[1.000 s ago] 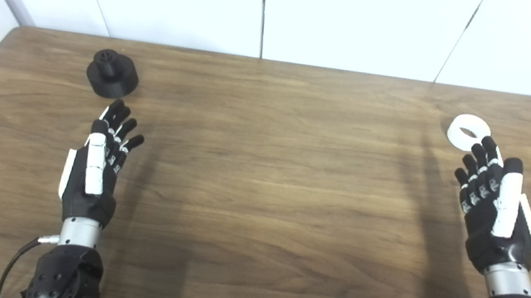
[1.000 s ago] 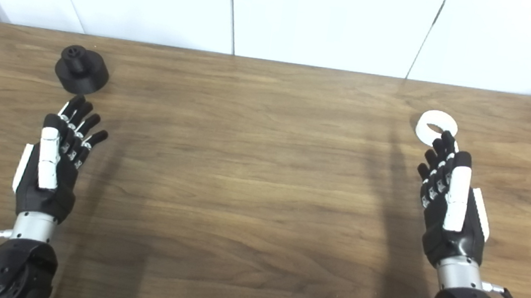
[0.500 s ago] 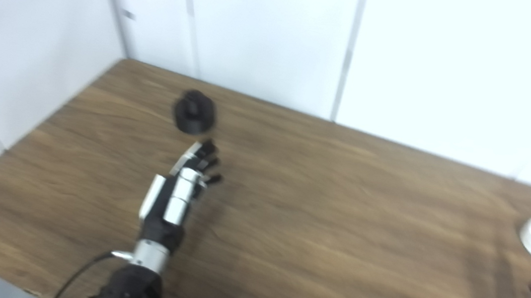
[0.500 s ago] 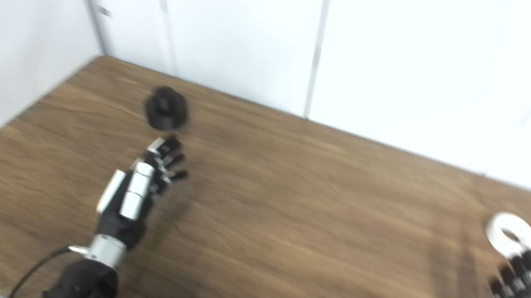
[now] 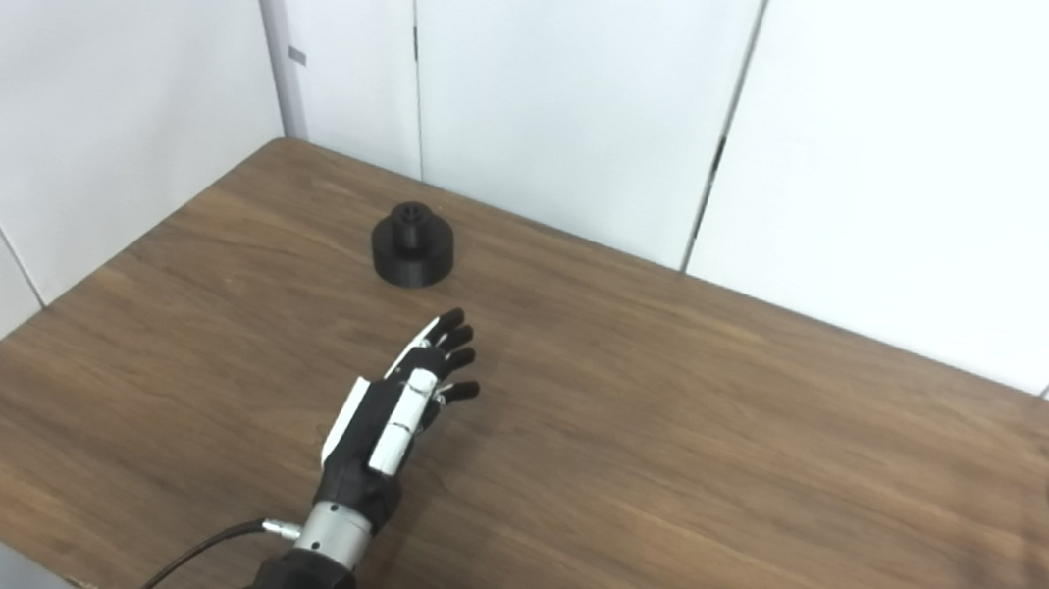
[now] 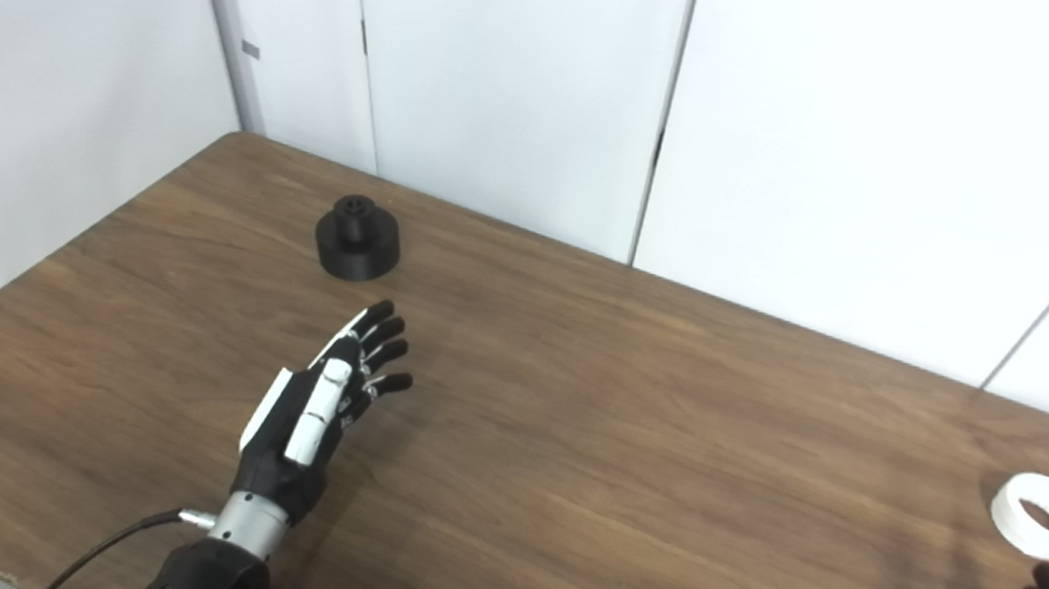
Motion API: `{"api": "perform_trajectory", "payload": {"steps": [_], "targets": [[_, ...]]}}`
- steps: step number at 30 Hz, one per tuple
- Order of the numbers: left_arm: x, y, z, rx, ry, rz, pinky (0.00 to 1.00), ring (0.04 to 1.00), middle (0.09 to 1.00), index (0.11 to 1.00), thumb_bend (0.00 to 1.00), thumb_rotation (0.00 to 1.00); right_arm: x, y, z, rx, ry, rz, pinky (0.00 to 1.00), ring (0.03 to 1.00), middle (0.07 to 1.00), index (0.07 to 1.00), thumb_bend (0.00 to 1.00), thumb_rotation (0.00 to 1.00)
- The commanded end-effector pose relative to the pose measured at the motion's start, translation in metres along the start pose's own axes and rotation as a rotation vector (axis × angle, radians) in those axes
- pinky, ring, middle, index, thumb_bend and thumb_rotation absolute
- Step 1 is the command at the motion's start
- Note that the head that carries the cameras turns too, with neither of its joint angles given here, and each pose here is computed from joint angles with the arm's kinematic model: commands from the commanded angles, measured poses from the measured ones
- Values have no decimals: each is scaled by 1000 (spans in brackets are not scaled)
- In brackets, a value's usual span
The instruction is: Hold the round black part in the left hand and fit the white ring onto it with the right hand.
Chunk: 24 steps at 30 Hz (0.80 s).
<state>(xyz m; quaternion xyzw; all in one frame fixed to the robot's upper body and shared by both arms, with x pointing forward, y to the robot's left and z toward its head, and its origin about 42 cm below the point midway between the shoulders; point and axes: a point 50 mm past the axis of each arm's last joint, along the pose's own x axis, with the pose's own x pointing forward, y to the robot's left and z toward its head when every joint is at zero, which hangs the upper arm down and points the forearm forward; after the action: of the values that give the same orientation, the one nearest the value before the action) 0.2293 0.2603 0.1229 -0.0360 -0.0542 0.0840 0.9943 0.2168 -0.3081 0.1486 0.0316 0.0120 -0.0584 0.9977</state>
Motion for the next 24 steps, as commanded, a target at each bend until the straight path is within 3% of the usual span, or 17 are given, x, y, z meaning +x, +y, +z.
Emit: {"api": "perform_trajectory", "payload": {"steps": [1, 16, 24], "targets": [[-11, -8, -4, -34, -22, 20, 826, 914, 930, 936, 602, 863, -16, -12, -1, -40, -14, 7, 1000, 1000, 969, 984, 523, 1000], [-10, -11, -10, 10, -27, 22, 844, 933, 953, 946, 512, 892, -11, -16, -9, -35, -15, 2, 1000, 957, 912, 943, 474, 1000], [-7, -9, -8, 102, -23, 11, 835, 935, 949, 958, 601, 717, -13, -15, -8, -30, -10, 2, 844, 919, 892, 902, 468, 1000]]}}
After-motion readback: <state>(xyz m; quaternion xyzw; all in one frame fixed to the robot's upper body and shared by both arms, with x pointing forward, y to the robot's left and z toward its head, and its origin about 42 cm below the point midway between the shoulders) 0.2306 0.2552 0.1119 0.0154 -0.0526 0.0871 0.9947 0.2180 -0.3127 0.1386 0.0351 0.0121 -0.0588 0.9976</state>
